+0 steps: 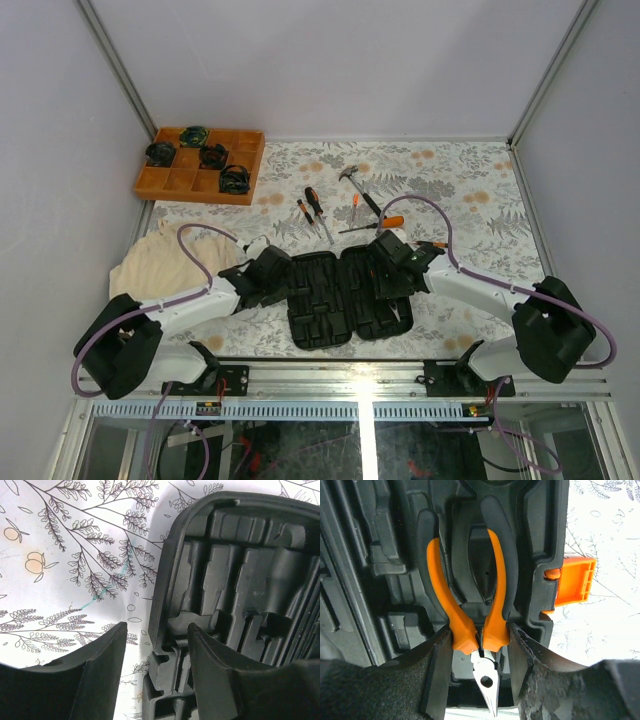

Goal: Sort the tools into containers
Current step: Place the pliers in the storage box.

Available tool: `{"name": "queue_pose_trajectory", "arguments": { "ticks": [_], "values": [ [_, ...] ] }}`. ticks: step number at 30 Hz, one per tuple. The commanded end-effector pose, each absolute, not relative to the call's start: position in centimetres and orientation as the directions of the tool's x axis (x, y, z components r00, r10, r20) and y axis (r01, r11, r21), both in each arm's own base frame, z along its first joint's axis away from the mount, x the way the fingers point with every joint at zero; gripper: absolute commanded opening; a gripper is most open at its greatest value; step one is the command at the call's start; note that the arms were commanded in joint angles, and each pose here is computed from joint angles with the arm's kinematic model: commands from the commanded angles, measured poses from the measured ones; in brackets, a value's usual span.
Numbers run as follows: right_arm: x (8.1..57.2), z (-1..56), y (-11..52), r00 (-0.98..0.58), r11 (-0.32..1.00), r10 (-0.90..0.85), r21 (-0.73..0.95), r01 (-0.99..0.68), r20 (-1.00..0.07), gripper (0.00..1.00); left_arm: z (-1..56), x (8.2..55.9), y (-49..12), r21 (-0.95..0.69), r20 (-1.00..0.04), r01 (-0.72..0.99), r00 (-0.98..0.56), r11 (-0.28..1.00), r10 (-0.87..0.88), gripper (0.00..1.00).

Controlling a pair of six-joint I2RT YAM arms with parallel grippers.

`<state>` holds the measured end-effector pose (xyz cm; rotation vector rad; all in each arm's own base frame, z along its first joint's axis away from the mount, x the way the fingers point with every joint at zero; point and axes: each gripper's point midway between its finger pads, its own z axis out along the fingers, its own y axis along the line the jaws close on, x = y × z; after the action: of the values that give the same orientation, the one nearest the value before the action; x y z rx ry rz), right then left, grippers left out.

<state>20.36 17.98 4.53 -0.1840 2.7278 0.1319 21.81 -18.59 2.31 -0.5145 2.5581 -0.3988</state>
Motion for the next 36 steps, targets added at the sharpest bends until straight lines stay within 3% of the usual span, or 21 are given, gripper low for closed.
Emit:
{"name": "queue_pose_trajectory", "arguments": {
  "ticks": [1,13,27,32,36],
  "values": [
    [21.5,5.3,18.7,-0.908,0.988,-0.089,0.078,-0.133,-0.41,0.02,3.2,22.1,-18.6,-0.399,-0.442,-0.251,-0.79,0.882,-0.425,0.51],
    [21.0,4.4,17.6,-0.93,0.998,-0.035,0.031,-0.05,-0.367,0.06,4.8,22.6,-18.6,-0.431,-0.483,-0.211,-0.767,0.877,-0.422,0.54],
    [21.8,5.2,17.6,-0.924,0.999,-0.021,0.015,-0.029,-0.382,0.49,4.4,22.2,-19.1,-0.44,-0.467,-0.192,-0.785,0.877,-0.406,0.53],
    [22.0,5.6,17.7,-0.921,0.999,-0.031,0.01,-0.038,-0.387,0.59,4.4,22.2,-19.1,-0.438,-0.464,-0.191,-0.789,0.878,-0.403,0.54],
    [21.8,5.2,17.5,-0.926,0.999,-0.035,0.001,-0.038,-0.376,0.61,4.2,22.1,-19.1,-0.437,-0.46,-0.193,-0.792,0.878,-0.403,0.54]
  ]
}}
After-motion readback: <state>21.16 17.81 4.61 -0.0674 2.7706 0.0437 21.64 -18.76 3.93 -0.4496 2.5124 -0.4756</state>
